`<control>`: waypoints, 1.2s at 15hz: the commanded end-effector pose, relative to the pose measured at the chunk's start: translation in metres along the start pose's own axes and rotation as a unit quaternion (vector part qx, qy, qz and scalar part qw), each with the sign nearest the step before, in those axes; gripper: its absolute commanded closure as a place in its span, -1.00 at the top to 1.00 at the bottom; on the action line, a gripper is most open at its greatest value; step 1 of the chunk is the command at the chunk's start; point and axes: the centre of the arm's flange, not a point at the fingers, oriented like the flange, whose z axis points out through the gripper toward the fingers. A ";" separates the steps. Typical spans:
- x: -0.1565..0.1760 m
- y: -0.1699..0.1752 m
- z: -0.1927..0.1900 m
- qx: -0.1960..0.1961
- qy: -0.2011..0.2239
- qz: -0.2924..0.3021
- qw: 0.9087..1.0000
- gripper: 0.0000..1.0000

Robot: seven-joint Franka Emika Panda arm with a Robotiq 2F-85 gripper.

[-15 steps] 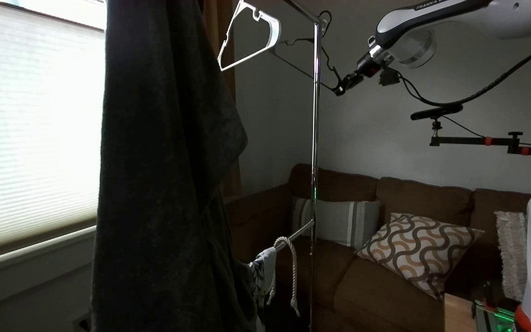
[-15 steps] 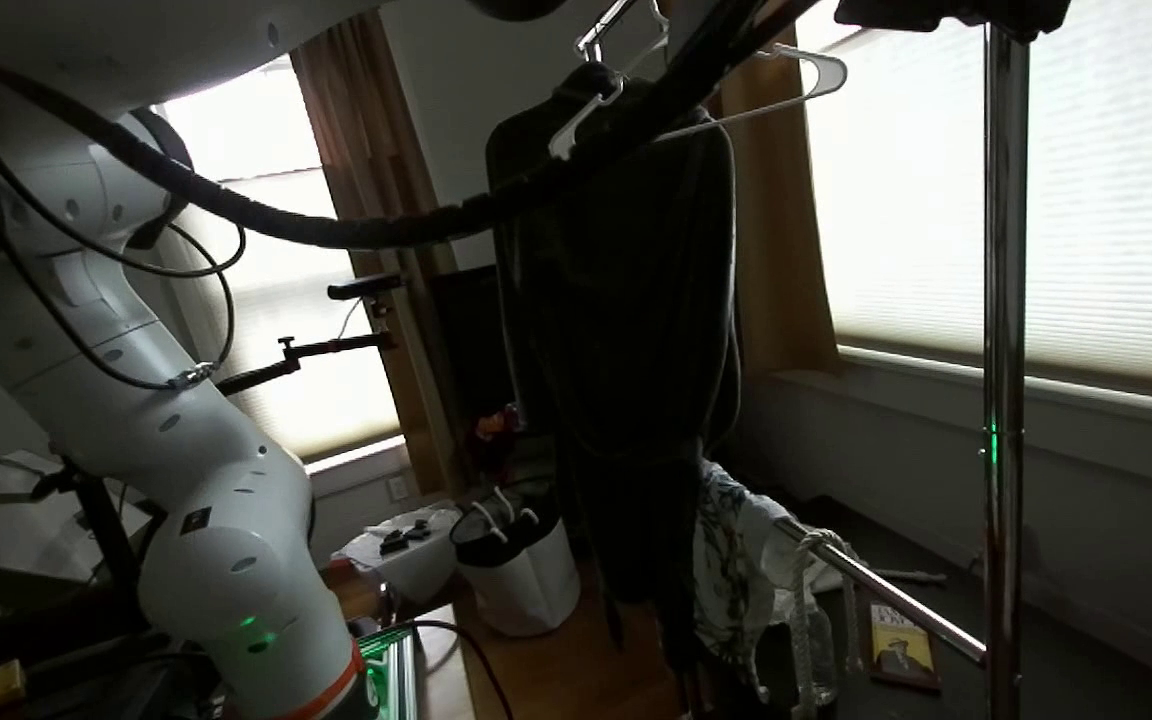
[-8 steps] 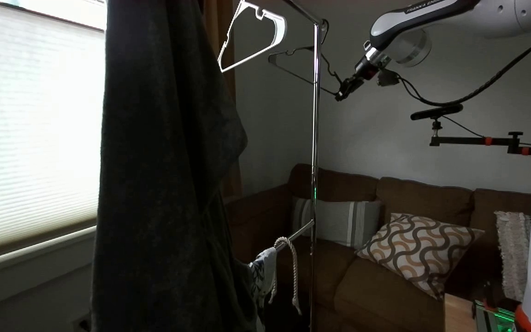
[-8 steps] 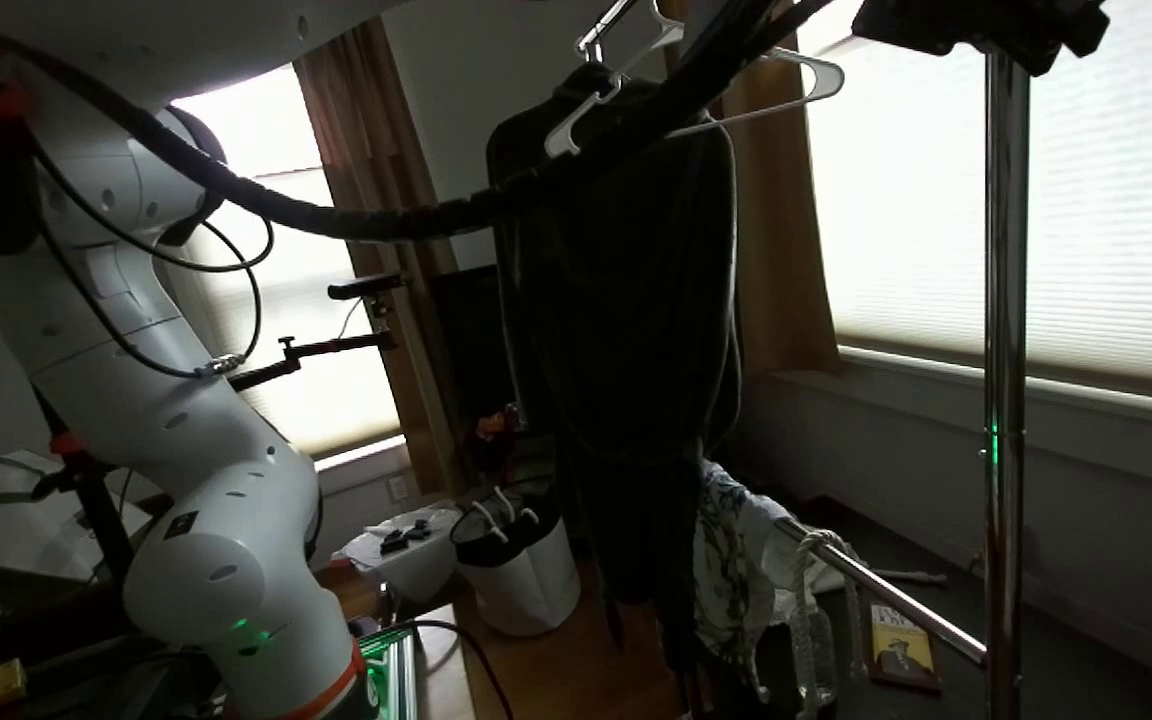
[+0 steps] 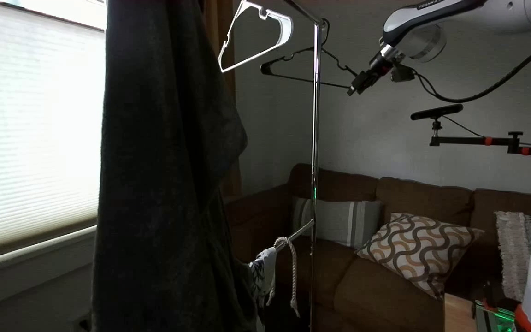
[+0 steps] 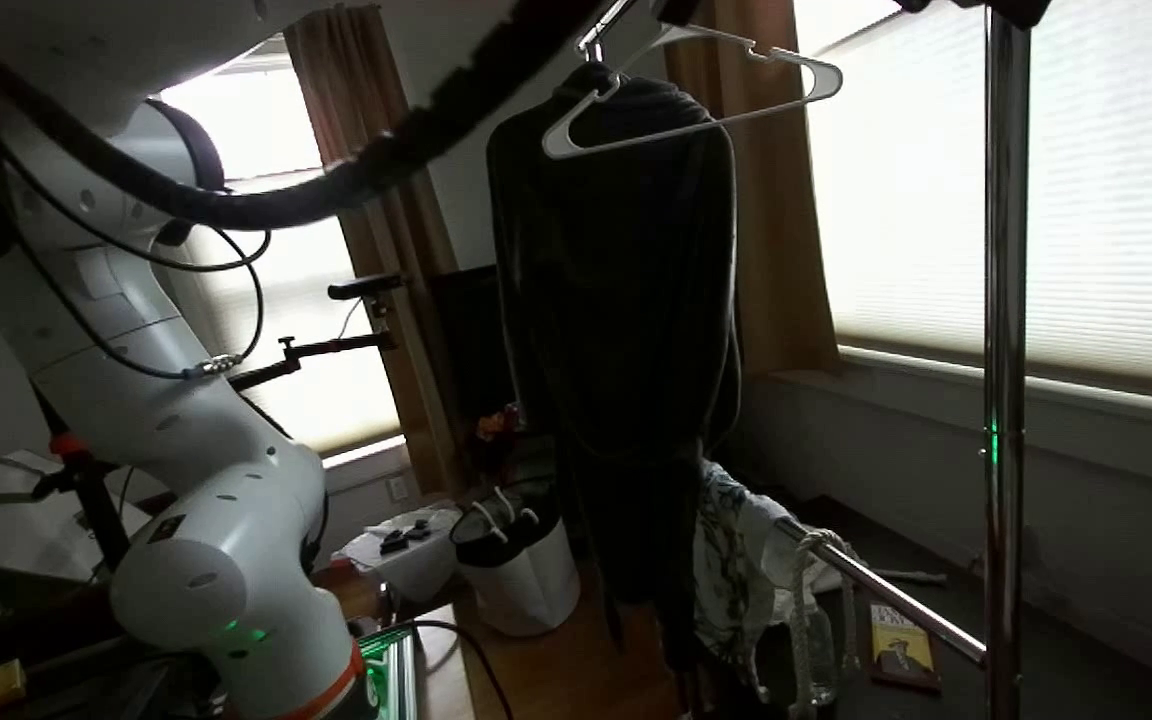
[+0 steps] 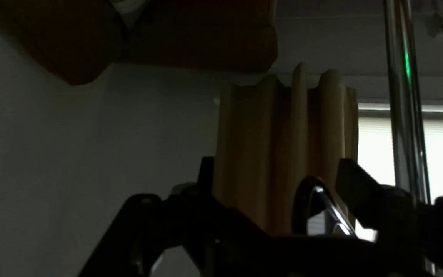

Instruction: Put the black hanger on the top rail

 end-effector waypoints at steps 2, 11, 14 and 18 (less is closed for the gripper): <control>-0.034 0.042 -0.040 0.030 0.005 0.014 0.999 1.00; -0.100 0.062 -0.057 0.092 -0.113 -0.026 0.989 1.00; -0.094 0.027 -0.052 0.095 -0.149 -0.051 0.983 1.00; -0.058 -0.052 -0.054 0.080 -0.189 -0.118 0.972 1.00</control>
